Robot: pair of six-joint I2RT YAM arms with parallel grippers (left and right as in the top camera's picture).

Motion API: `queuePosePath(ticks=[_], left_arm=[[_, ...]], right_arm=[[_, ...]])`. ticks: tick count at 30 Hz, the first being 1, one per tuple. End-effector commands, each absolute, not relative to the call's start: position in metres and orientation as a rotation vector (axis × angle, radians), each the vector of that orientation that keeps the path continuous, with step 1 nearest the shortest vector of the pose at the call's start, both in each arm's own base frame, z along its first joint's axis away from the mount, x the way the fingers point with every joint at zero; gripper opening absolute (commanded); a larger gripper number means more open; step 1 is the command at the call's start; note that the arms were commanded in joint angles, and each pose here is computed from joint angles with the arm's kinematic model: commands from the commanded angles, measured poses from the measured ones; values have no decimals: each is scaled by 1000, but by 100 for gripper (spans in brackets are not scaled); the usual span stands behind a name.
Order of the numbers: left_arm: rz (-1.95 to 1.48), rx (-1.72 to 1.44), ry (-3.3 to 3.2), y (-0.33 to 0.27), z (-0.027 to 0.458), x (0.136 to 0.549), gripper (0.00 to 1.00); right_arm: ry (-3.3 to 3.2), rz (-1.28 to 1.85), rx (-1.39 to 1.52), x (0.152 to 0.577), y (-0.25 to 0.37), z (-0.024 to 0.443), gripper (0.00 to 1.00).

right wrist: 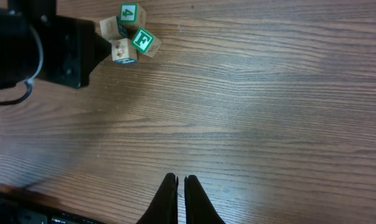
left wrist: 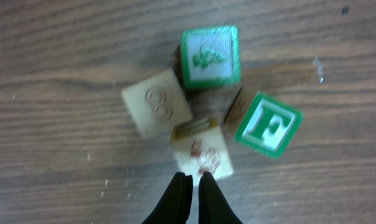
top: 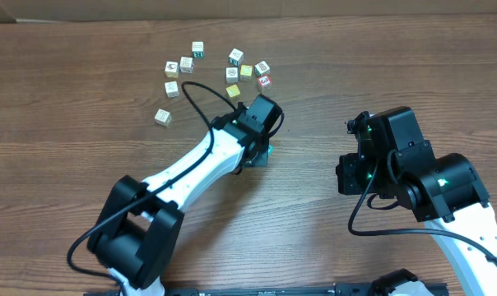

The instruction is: Form a circle

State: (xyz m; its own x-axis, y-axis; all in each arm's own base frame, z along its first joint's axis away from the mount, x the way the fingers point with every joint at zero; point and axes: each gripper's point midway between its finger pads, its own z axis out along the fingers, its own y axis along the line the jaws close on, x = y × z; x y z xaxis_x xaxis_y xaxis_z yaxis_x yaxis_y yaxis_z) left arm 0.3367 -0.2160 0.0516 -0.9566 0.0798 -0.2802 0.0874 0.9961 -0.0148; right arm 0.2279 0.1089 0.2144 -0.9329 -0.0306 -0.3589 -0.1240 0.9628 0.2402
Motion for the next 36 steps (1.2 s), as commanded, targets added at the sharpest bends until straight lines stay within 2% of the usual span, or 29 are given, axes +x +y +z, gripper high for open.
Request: queuePosePath(ticks=[1,36], left_arm=[[-62,124,2827,-229,62,355,4],[-57,90,2838,-235,38,367,4]], right_arm=[[2705,372,-100,232,107,227,4],[2705,372,-101,232,107,227,4]])
